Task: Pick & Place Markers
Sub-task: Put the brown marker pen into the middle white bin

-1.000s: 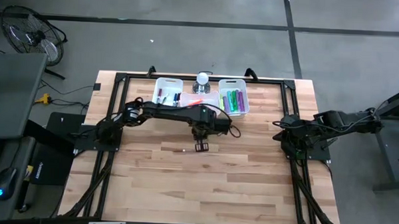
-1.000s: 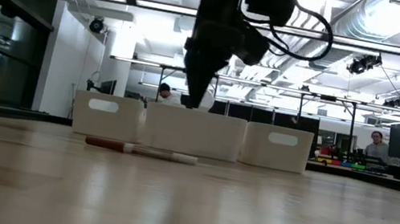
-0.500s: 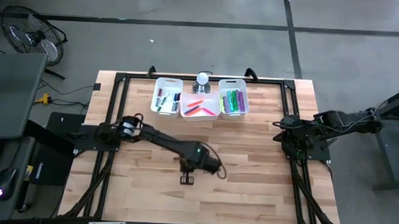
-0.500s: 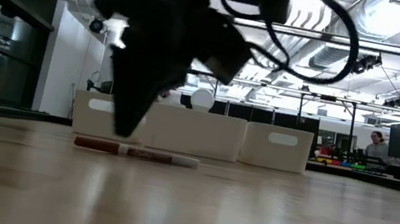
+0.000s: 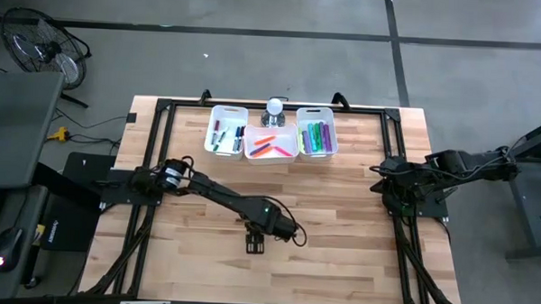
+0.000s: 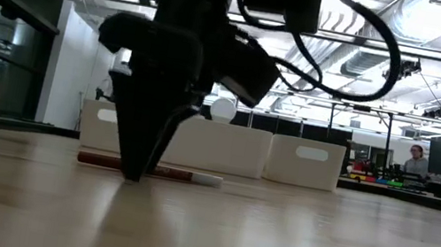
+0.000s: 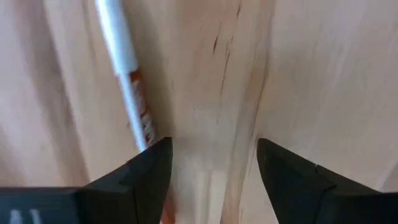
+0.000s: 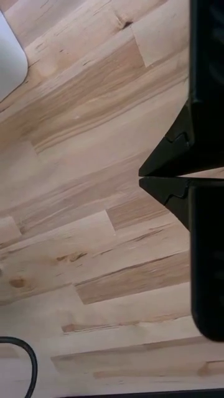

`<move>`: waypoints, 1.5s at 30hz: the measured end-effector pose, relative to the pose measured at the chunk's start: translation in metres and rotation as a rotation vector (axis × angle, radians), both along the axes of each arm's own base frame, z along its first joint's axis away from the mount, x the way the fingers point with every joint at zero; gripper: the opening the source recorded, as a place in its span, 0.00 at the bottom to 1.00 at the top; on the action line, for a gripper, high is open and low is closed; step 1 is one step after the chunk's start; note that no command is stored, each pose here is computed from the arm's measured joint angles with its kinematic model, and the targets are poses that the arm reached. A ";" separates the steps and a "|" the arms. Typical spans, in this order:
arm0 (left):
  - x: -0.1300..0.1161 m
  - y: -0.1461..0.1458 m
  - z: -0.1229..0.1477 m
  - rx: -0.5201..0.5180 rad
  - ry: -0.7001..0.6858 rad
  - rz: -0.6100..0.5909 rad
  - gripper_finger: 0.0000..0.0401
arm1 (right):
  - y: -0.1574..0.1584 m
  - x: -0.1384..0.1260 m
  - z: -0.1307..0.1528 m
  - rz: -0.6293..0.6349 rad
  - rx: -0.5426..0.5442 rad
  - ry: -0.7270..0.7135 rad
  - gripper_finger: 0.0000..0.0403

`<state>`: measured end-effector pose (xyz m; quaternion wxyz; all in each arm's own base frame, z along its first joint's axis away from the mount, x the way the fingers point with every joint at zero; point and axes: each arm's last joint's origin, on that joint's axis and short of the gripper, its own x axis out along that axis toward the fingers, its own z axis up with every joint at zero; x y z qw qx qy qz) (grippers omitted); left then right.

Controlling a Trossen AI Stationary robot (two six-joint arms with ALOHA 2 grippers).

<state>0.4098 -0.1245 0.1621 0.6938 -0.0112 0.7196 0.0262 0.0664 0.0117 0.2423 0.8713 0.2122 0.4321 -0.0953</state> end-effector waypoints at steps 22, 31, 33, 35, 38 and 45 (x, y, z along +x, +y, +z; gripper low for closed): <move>-0.004 0.003 -0.008 0.199 -0.042 0.066 0.52 | -0.001 0.000 0.000 -0.018 -0.021 -0.006 0.00; -0.004 0.006 -0.008 0.273 -0.049 0.066 0.50 | -0.001 0.000 0.000 -0.021 -0.019 -0.007 0.00; -0.005 0.007 -0.008 0.282 -0.050 0.069 0.50 | -0.001 0.000 0.000 -0.021 -0.019 -0.007 0.00; -0.005 0.007 -0.008 0.300 -0.052 0.081 0.50 | -0.001 0.000 0.000 -0.021 -0.020 -0.006 0.00; -0.007 0.012 -0.004 0.415 -0.047 0.079 0.50 | -0.001 0.000 0.000 -0.025 -0.027 -0.008 0.00; 0.003 0.051 0.001 0.462 -0.036 0.134 0.50 | -0.002 0.000 0.000 -0.035 -0.045 -0.011 0.00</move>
